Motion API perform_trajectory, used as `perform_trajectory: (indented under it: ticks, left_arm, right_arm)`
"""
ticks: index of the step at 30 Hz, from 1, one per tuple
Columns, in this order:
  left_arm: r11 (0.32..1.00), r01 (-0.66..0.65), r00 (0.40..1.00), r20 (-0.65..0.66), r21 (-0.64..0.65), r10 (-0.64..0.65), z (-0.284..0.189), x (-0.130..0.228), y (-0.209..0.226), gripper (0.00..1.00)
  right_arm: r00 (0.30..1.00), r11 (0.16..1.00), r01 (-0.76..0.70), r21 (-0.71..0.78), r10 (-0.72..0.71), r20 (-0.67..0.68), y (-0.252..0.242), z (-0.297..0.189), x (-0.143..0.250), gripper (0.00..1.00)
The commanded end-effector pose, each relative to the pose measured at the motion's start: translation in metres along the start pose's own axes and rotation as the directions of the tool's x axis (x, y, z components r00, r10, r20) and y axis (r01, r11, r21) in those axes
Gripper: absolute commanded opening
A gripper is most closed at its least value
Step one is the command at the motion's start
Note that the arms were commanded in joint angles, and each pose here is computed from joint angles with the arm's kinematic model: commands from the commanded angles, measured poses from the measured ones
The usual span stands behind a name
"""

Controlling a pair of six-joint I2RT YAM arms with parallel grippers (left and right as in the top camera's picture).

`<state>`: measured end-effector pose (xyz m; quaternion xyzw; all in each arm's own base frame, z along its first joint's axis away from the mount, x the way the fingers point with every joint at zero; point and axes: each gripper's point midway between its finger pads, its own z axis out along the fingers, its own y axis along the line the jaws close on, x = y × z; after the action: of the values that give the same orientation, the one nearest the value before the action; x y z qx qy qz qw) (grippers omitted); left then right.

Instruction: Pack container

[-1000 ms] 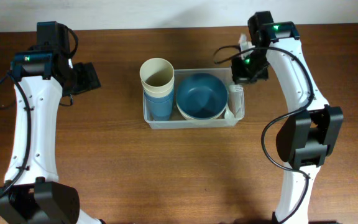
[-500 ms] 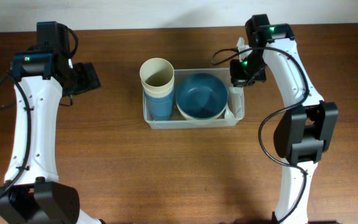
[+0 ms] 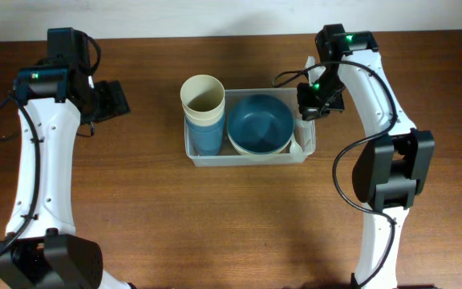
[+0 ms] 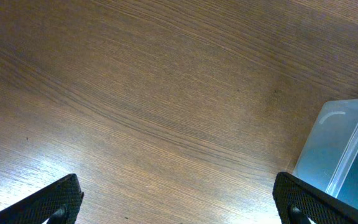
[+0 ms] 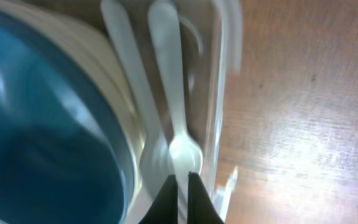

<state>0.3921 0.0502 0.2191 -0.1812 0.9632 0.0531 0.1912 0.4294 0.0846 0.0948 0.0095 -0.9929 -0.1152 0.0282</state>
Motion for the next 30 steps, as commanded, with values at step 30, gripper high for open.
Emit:
perform_trajectory:
  ticks: [30]
  left_arm:
    - [1.0, -0.014, 1.0, -0.002, 0.005, 0.014, 0.0, 0.003, -0.009, 1.0]
  right_arm:
    - [0.874, 0.946, -0.322, -0.048, 0.316, 0.37, -0.068, -0.179, -0.003, 0.13]
